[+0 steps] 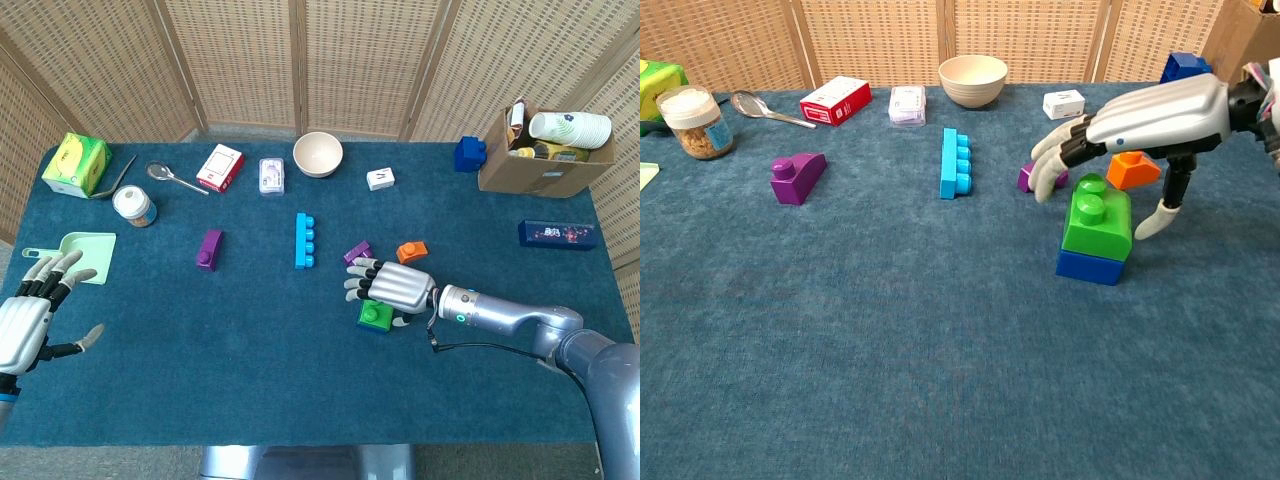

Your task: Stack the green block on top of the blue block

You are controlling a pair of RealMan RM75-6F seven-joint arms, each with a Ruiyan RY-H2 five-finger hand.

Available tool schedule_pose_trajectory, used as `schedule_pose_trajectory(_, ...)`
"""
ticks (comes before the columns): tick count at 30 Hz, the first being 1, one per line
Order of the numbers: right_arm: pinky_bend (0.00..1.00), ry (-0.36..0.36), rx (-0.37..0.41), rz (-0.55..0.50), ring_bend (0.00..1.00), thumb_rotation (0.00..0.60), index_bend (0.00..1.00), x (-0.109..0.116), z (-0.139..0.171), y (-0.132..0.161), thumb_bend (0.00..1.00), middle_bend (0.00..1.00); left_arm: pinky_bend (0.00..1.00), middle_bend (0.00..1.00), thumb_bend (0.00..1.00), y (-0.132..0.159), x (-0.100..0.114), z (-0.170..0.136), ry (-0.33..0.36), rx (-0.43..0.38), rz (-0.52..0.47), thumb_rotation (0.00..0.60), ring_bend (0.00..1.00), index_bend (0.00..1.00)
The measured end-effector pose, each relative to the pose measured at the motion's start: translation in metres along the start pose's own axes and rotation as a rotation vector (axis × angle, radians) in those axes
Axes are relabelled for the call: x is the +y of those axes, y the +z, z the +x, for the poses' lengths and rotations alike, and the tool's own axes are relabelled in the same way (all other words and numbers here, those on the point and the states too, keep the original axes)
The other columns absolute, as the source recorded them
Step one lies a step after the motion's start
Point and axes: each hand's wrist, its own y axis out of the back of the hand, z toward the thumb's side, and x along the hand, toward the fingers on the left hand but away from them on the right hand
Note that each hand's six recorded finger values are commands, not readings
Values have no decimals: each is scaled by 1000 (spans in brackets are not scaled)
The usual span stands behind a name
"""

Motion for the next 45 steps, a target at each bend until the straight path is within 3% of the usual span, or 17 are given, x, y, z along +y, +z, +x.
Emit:
schedule_pose_trajectory(3,0,-3,-14,-3,0,446,42,2,4,-3,181,94,0,63,336,1,0,1,0,-4,-2,498,0,184)
schedule_pose_trajectory(8,0,-18,-46,-24,0,413,37,6,12,-8,186,89,0,63,336,1,0,2,0,-8,-6,497,0,183)
schedule_pose_trajectory(15,0,-82,-108,-103,0,247,48,15,25,-16,221,87,0,63,336,1,0,1,3,-11,-14,495,0,182)
schedule_pose_trajectory(24,0,-174,-98,-147,0,58,69,21,29,0,220,62,0,63,333,-2,0,-1,-1,-1,-26,493,0,179)
schedule_pose_trajectory(34,0,-198,-65,-111,0,13,56,11,9,28,158,28,0,63,333,-5,1,-5,-3,11,-26,489,0,176)
schedule_pose_trajectory(45,0,-187,-59,-80,0,10,25,-6,-21,40,137,14,0,63,333,-13,1,-12,-9,36,-27,492,0,169)
